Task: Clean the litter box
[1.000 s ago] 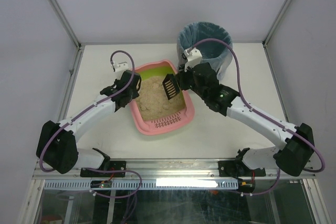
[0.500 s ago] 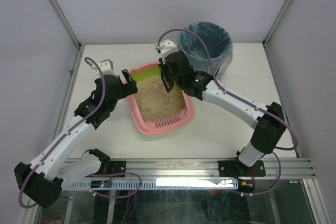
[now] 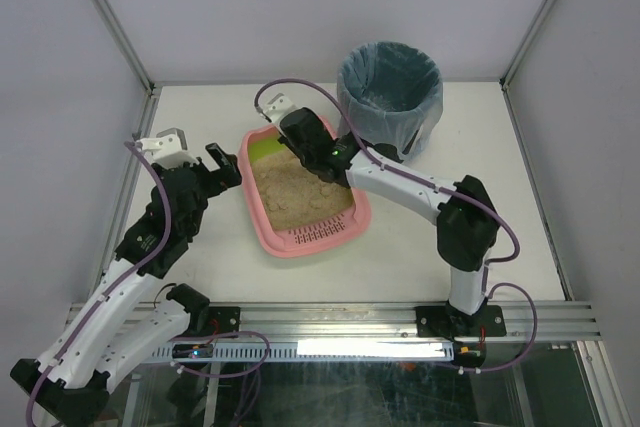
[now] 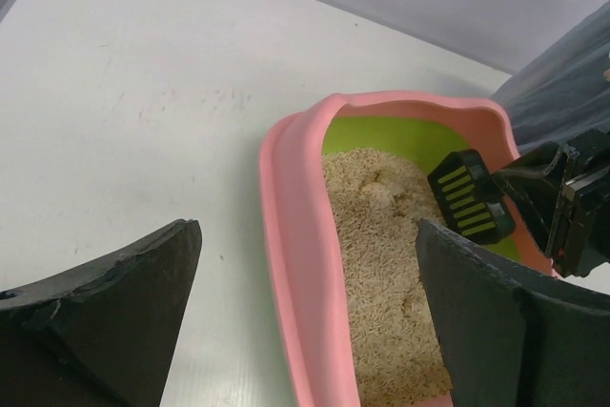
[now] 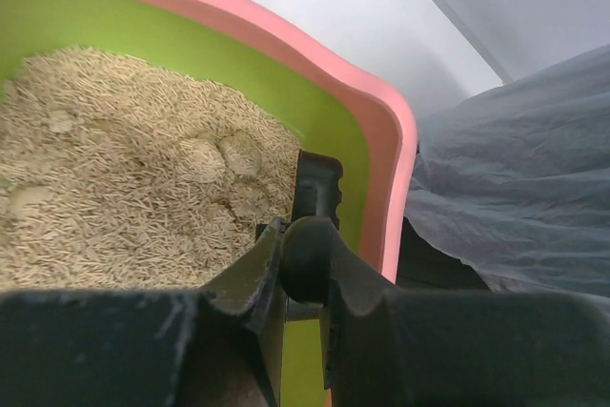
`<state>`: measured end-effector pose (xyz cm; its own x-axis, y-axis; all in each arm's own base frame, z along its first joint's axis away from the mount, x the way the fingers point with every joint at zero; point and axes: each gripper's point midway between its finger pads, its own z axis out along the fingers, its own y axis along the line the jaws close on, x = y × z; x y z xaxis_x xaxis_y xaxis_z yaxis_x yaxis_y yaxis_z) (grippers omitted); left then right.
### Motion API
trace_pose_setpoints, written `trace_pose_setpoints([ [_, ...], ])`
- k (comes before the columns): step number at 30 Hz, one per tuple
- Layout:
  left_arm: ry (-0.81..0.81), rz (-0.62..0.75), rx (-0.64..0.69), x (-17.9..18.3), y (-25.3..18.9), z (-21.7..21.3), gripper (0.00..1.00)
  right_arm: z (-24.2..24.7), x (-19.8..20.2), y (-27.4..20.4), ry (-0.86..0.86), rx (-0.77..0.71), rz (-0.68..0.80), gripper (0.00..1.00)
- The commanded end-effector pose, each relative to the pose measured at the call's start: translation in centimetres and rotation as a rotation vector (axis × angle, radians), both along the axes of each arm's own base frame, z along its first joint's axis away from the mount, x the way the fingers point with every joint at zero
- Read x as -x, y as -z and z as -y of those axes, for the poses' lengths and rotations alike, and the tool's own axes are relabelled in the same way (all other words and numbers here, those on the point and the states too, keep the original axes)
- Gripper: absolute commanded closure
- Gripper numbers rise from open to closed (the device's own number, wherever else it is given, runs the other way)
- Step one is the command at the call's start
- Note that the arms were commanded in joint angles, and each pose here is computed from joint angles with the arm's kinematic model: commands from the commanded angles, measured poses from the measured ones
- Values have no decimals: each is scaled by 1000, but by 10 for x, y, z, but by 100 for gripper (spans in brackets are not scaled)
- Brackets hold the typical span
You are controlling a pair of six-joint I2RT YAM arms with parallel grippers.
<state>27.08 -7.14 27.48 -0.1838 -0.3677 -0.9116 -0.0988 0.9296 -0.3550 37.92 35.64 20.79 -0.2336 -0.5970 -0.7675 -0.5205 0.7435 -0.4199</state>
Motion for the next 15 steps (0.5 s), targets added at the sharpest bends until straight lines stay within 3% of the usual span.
trace_pose_setpoints([
  [1,-44,5,-37,-4,-3,-10,1,-6,-18,-30,21,-3,111,100],
  [6,-26,-7,-38,-6,0,-5,1,-10,-22,-11,27,-10,78,100],
  [15,-29,-21,-31,-6,5,-6,1,-24,-21,-1,38,-234,-85,100],
])
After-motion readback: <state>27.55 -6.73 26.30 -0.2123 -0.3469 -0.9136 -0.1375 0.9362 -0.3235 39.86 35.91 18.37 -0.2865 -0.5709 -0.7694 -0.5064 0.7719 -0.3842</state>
